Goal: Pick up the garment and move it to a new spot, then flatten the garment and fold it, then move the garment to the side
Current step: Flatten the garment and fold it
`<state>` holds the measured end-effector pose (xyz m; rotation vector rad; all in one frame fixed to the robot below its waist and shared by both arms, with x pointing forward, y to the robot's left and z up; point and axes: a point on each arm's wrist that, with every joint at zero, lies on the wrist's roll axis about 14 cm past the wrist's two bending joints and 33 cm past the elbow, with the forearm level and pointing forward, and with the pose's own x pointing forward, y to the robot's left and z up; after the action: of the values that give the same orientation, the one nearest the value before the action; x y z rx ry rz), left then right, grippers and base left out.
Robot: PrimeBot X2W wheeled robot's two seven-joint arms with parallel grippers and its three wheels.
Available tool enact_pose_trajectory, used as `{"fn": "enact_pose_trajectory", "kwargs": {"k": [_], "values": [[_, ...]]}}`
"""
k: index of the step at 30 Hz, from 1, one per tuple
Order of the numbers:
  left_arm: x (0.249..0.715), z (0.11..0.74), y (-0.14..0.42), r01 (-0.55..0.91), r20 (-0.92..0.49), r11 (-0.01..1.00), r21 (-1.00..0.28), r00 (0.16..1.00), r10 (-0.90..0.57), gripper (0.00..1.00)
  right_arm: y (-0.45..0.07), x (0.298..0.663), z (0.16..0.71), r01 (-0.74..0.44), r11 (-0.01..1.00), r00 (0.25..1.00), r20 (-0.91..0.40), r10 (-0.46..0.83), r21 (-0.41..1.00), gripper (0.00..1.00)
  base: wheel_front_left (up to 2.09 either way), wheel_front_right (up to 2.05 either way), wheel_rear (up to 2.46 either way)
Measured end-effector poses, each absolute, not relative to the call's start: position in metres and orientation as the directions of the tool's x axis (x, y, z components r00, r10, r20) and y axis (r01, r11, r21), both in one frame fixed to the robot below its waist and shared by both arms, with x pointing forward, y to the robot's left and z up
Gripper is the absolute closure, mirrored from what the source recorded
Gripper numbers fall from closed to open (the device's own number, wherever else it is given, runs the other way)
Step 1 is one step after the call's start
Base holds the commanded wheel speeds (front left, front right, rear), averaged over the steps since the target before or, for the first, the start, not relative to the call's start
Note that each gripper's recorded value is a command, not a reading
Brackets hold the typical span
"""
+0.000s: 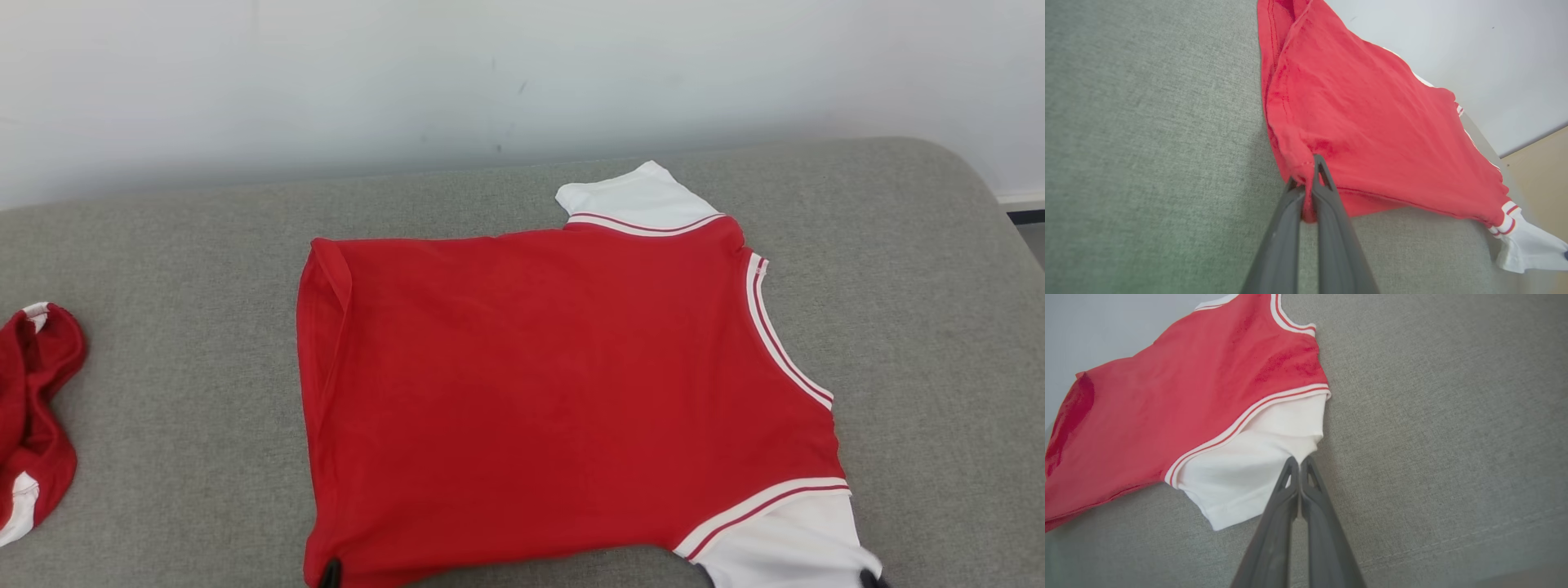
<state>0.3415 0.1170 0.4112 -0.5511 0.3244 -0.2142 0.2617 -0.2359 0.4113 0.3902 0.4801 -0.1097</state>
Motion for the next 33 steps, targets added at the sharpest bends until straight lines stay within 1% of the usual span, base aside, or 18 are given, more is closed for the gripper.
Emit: {"fn": "enact_pose_trajectory", "kwargs": {"k": [6, 13, 18, 24, 28, 33], "values": [[0.351, 0.430, 0.117, 0.178, -0.171, 0.851, -0.494, 0.940, -0.296, 1.00, -0.248, 0.293, 0.445, 0.168, 0.914, 0.938, -0.344, -0.033, 0.370, 1.00, 0.00, 0.00, 0.00], [0.366, 0.447, 0.107, 0.276, -0.107, 0.866, -0.417, 0.931, -0.349, 1.00, -0.247, 0.342, 0.478, 0.083, 0.927, 0.963, -0.270, 0.020, 0.366, 1.00, 0.00, 0.00, 0.00], [0.386, 0.454, 0.106, 0.300, -0.087, 0.871, -0.389, 0.929, -0.360, 1.00, -0.240, 0.383, 0.491, 0.025, 0.941, 0.963, -0.260, 0.067, 0.336, 1.00, 0.00, 0.00, 0.00], [0.413, 0.455, 0.116, 0.281, -0.093, 0.887, -0.367, 0.937, -0.336, 1.00, -0.245, 0.422, 0.486, 0.027, 0.950, 0.954, -0.293, 0.068, 0.310, 1.00, 0.00, 0.00, 0.00], [0.424, 0.446, 0.111, 0.295, -0.138, 0.892, -0.342, 0.923, -0.358, 1.00, -0.244, 0.444, 0.477, 0.030, 0.955, 0.943, -0.326, 0.071, 0.294, 1.00, 0.00, 0.00, 0.00], [0.444, 0.446, 0.108, 0.310, -0.147, 0.895, -0.320, 0.917, -0.370, 1.00, -0.235, 0.472, 0.468, 0.013, 0.961, 0.932, -0.350, 0.088, 0.276, 1.00, 0.00, 0.00, 0.00]]}}
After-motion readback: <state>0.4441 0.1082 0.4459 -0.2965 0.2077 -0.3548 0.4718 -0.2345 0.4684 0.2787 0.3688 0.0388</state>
